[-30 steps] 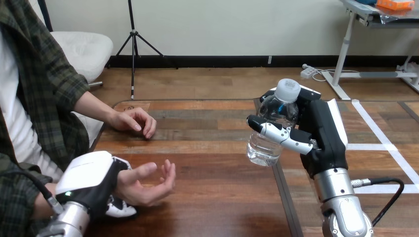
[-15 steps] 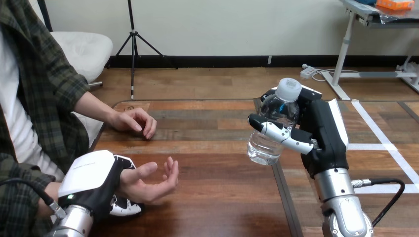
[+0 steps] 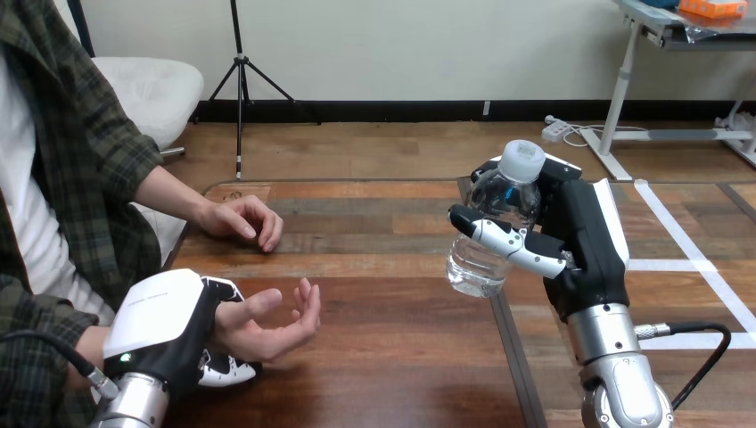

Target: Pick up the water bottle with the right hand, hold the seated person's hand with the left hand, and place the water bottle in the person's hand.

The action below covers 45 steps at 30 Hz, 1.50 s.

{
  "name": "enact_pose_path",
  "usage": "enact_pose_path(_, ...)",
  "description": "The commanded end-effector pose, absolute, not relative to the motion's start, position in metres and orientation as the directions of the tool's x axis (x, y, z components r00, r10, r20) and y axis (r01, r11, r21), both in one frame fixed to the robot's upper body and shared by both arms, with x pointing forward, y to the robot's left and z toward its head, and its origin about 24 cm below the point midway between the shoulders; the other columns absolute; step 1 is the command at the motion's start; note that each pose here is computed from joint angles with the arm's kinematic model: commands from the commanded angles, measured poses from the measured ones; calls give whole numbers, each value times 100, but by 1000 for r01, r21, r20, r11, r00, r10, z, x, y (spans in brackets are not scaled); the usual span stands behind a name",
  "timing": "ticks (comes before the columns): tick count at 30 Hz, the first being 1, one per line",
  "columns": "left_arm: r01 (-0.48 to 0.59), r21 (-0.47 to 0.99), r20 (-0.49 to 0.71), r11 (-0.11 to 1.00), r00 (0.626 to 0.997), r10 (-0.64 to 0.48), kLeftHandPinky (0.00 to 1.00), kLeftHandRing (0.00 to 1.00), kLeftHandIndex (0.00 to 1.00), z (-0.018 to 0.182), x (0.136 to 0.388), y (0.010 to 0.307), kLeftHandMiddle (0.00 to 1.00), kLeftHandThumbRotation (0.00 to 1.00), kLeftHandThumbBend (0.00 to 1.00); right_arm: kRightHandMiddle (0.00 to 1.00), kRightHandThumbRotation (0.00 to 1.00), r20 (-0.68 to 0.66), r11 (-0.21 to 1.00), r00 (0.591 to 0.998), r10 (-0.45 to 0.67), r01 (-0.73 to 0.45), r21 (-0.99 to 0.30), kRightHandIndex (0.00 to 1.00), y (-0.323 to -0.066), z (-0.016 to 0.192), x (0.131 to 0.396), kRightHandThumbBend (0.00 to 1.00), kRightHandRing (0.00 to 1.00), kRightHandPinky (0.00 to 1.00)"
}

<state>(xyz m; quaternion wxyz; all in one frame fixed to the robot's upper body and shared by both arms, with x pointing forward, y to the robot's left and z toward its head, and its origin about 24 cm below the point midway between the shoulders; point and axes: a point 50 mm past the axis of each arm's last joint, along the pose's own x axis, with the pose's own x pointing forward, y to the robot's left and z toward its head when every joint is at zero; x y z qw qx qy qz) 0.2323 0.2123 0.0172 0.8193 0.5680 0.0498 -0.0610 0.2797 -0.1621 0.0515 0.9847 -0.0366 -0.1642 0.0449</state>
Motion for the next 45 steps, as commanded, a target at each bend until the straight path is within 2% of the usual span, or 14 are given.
enact_pose_path(1, 178, 898, -155, 401, 984, -92, 39, 44, 49, 11, 230, 196, 49, 0, 73, 45, 0, 462, 993, 880, 109, -74, -93, 46, -157, 87, 296, 57, 42, 38)
enact_pose_path(27, 68, 885, -22, 461, 994, -104, 34, 40, 47, 12, 230, 186, 45, 0, 77, 46, 0, 465, 993, 879, 105, -65, -102, 46, -158, 88, 297, 59, 42, 39)
enact_pose_path(45, 30, 843, 53, 537, 989, -138, 32, 39, 46, 18, 230, 173, 44, 0, 76, 46, 0, 467, 992, 878, 108, -62, -113, 47, -158, 90, 297, 61, 42, 38)
